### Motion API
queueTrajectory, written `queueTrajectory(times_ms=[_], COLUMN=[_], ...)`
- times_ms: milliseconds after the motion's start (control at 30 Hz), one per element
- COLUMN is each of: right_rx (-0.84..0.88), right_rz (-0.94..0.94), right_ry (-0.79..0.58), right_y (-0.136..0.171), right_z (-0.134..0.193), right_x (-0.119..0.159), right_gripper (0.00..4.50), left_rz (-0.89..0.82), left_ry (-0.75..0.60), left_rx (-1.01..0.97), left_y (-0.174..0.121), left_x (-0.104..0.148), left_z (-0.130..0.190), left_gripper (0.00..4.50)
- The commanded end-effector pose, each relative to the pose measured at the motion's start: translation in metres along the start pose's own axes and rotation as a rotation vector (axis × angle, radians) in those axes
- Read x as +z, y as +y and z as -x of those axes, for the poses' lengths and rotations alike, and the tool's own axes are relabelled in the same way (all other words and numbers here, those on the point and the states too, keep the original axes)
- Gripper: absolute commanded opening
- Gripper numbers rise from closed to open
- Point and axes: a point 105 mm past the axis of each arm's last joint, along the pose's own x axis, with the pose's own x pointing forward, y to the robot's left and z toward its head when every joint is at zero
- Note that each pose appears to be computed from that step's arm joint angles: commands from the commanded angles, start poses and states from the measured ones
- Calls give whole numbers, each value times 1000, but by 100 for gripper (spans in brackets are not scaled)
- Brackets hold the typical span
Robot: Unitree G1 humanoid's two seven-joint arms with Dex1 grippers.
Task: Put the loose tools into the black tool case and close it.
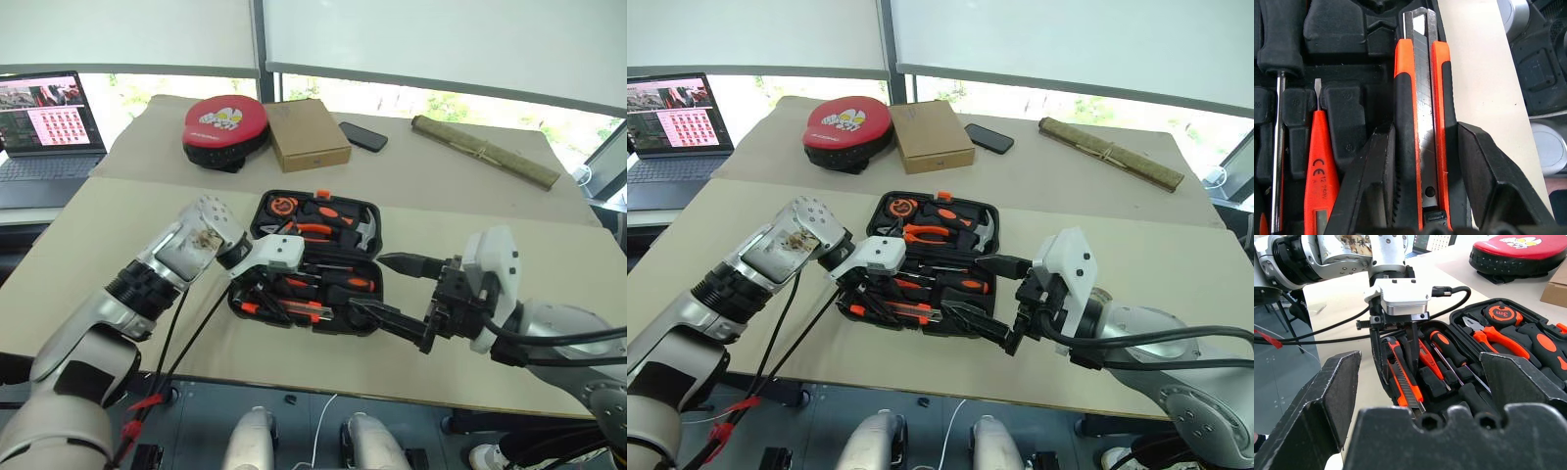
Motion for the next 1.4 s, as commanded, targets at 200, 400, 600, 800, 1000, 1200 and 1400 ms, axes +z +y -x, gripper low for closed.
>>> queueTrajectory(times_ms=[200,400,600,800,1000,1200,1400], right_rx=[-3,-1,2,8,13,10,5], right_rz=[29,28,28,30,31,29,23], right_ry=[-21,-22,-16,-12,-14,-17,-17], right_y=[2,3,1,-3,-3,-3,-4], right_z=[2,3,3,2,2,1,0], right_x=[3,3,3,3,5,6,4], right_gripper=[450,450,450,450,450,450,450], left_rz=[19,53,66,55,44,25,-1], left_ry=[-98,-187,-154,-133,-59,-19,39], left_rx=[9,53,108,97,110,116,98], left_y=[-2,-6,-5,-9,-10,-10,-14], left_x=[20,23,-5,-13,-25,-34,-45], left_z=[18,48,41,35,36,30,8], left_gripper=[442,442,267,45,7,7,7])
